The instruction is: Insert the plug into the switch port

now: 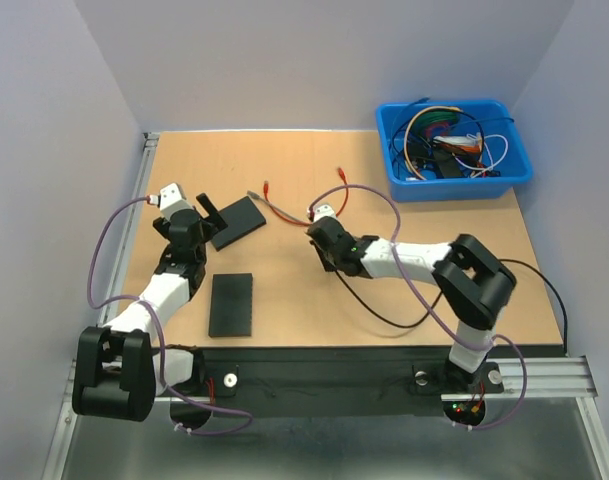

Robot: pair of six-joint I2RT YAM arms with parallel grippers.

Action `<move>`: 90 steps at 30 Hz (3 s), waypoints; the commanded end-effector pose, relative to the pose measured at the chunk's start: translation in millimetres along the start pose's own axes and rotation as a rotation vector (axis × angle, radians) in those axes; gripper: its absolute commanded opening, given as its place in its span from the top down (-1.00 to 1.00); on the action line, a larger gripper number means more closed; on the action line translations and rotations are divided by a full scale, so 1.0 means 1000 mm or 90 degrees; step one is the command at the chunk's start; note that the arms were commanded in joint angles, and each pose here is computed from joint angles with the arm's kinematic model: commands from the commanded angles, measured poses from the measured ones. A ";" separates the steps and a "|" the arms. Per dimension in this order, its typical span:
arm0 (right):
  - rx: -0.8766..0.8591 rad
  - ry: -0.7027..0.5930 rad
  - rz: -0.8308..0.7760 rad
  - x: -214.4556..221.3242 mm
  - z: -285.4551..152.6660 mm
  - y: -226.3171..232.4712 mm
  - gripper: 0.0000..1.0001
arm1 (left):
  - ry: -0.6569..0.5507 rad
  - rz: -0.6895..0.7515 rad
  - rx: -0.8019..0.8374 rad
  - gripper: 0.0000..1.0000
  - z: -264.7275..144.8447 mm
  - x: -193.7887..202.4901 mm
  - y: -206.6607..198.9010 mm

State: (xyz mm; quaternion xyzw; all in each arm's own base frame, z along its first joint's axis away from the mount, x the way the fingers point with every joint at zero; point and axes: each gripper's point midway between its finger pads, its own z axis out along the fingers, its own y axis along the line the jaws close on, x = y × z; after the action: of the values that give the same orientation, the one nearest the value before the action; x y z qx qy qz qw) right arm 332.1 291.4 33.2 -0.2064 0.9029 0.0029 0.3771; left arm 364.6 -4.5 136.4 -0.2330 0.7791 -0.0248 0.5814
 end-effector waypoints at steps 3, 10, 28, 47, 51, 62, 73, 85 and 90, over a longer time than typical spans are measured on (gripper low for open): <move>-0.221 -0.129 0.052 -0.040 -0.070 0.035 0.99 | -0.041 -0.034 0.045 -0.97 -0.007 -0.017 -0.011; -0.348 -0.146 0.049 -0.013 -0.110 0.047 0.99 | -0.009 -0.123 0.103 -0.97 -0.011 0.002 -0.013; -0.354 -0.142 0.068 0.004 -0.115 0.042 0.99 | 0.085 -0.105 0.099 -0.92 0.076 -0.004 0.001; -0.341 -0.126 0.070 0.007 -0.106 0.044 0.99 | 0.275 -0.106 0.211 -0.68 0.089 0.059 -0.020; -0.346 -0.127 0.073 0.002 -0.105 0.047 0.99 | 0.297 -0.097 0.231 -0.67 0.069 0.072 -0.030; -0.385 -0.127 0.037 -0.028 -0.093 0.072 0.99 | 0.276 -0.051 0.263 -0.68 0.064 0.064 -0.052; -0.382 -0.093 -0.006 -0.052 -0.044 0.103 0.99 | 0.250 -0.035 0.301 -0.65 0.080 0.054 -0.067; -0.419 -0.076 -0.015 -0.067 -0.012 0.134 0.99 | 0.256 0.005 0.342 -0.65 0.067 0.065 -0.089; -0.401 -0.070 -0.016 -0.067 0.004 0.136 0.99 | 0.256 0.037 0.324 -0.65 0.066 0.071 -0.096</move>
State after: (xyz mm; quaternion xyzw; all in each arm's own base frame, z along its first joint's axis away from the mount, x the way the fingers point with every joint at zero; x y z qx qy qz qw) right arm 314.0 425.6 45.8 -0.3167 0.8459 0.2824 0.3232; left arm 436.5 -94.4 67.7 -0.0758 0.8587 -0.2633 0.4331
